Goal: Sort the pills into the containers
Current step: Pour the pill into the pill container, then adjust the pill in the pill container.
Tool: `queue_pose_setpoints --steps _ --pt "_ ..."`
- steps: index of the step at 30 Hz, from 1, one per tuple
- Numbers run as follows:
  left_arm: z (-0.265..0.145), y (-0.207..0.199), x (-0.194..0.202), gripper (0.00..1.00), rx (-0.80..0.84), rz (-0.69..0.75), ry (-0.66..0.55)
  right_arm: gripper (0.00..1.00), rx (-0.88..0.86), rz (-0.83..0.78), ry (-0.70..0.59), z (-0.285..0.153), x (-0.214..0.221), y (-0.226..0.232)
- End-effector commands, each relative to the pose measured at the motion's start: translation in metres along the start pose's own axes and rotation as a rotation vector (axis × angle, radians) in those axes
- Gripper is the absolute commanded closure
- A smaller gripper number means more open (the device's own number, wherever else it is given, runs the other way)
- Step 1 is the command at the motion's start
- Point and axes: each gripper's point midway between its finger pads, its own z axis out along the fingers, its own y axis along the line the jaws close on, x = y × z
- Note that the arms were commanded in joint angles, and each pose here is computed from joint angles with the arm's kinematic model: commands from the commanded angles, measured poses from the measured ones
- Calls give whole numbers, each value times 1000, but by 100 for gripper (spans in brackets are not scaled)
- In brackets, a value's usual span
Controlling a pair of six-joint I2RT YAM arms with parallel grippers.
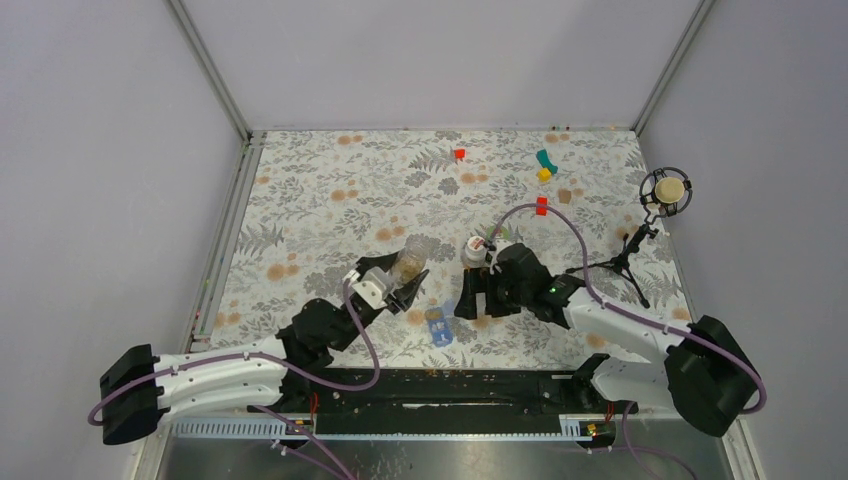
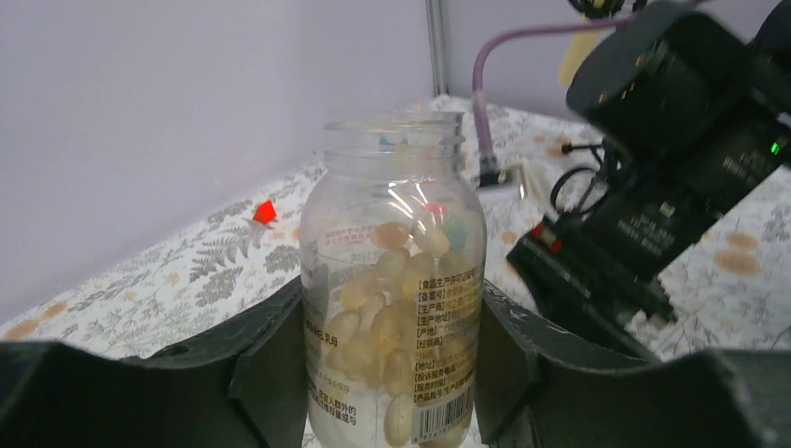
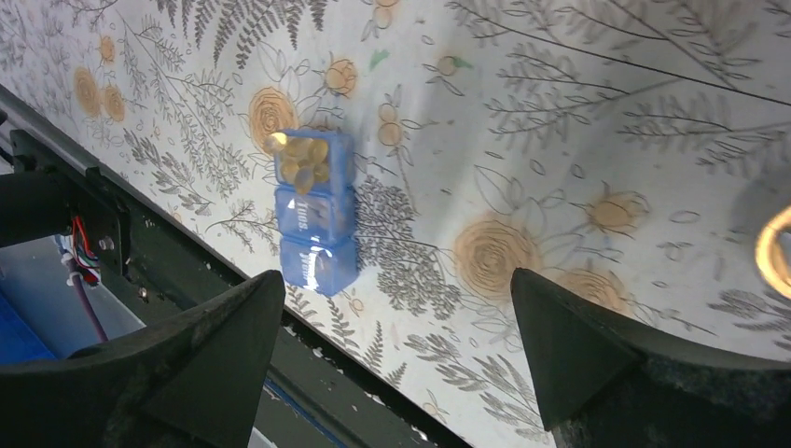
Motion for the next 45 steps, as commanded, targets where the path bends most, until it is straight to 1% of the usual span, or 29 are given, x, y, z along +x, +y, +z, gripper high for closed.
queue_pose_setpoints --steps 1,8,15,23,29,32,37,39,40,41,43,45 --pt "-3 17 -48 100 -79 -111 -218 0 -9 -36 -63 11 -22 26" --pt "-11 22 -44 100 -94 -124 -221 1 29 -96 -44 27 -21 38" --pt "-17 25 -42 100 -103 -127 -220 1 130 -173 -33 42 -20 39" --pt "-22 27 -38 100 -113 -134 -210 9 195 -224 -18 50 -15 33" --pt "-23 27 -35 100 -114 -137 -203 14 192 -239 -1 53 -11 33" --pt "-23 27 -34 100 -114 -139 -198 16 191 -240 -2 53 -12 34" --pt "-24 27 -32 100 -115 -137 -195 22 209 -234 -7 54 -13 30" --pt "-24 28 -32 100 -116 -138 -194 23 211 -235 -7 54 -12 30" --pt "-24 28 -32 100 -117 -137 -194 23 208 -235 -7 54 -13 31" --pt "-25 28 -32 100 -118 -136 -192 20 206 -236 -6 54 -13 31" --pt "-25 28 -32 100 -119 -136 -192 13 180 -242 -4 54 -12 35" --pt "-25 29 -32 100 -121 -136 -191 9 165 -254 3 54 -10 37"
